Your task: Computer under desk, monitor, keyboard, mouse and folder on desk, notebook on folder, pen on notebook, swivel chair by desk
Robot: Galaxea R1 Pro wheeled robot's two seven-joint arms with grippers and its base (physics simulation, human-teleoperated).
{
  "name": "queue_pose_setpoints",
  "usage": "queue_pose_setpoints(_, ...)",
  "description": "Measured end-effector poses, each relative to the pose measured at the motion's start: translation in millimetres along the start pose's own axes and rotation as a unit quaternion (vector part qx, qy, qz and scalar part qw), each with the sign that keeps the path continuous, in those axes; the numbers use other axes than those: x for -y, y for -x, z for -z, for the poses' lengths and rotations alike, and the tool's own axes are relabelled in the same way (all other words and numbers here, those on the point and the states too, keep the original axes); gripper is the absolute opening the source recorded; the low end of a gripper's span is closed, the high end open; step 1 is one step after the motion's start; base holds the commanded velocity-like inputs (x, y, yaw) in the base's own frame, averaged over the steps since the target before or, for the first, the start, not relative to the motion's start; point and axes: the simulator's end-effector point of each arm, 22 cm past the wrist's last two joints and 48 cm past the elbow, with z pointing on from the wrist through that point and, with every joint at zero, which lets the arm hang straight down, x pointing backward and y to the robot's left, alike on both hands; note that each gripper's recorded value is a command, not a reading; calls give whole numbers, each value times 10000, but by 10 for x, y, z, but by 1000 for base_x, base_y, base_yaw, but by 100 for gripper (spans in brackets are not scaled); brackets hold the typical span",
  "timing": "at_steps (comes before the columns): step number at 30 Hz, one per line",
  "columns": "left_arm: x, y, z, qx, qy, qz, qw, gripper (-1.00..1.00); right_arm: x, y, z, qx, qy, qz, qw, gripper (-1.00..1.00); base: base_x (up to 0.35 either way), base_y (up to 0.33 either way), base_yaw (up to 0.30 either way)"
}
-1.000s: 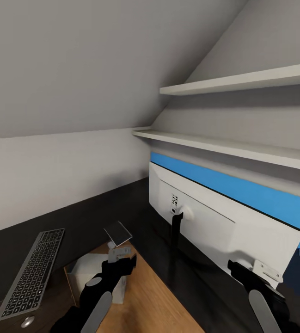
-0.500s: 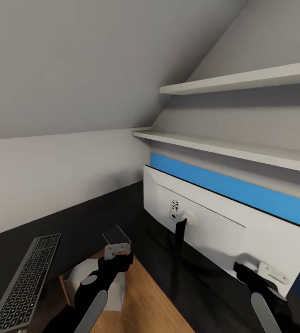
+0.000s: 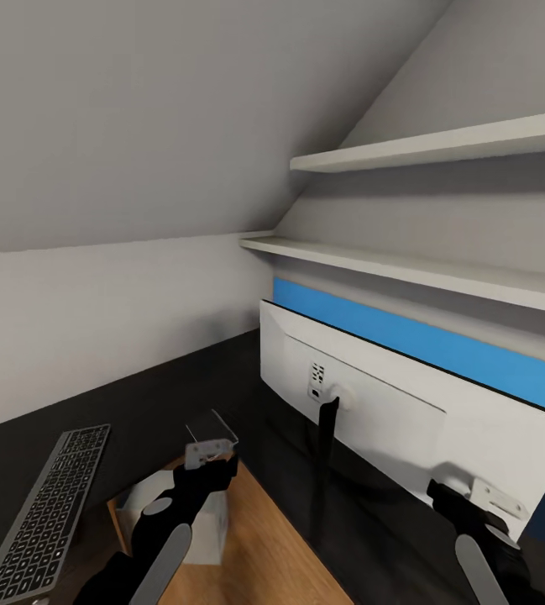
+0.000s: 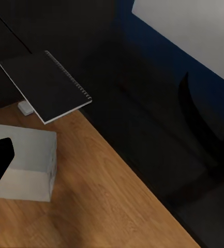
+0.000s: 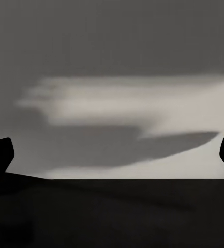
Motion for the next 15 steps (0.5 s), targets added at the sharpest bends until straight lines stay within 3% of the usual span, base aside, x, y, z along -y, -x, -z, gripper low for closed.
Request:
queue_pose_setpoints(6,-60,130,68,159,-5,-28,9999,100,86,50,-35,82,-71,38,9999,100,95,0,0)
queue_pose_setpoints(15,-147,97,96,50,-98,162,9998,100,121,85,-55,166,-106,4,9998,100,36,0,0)
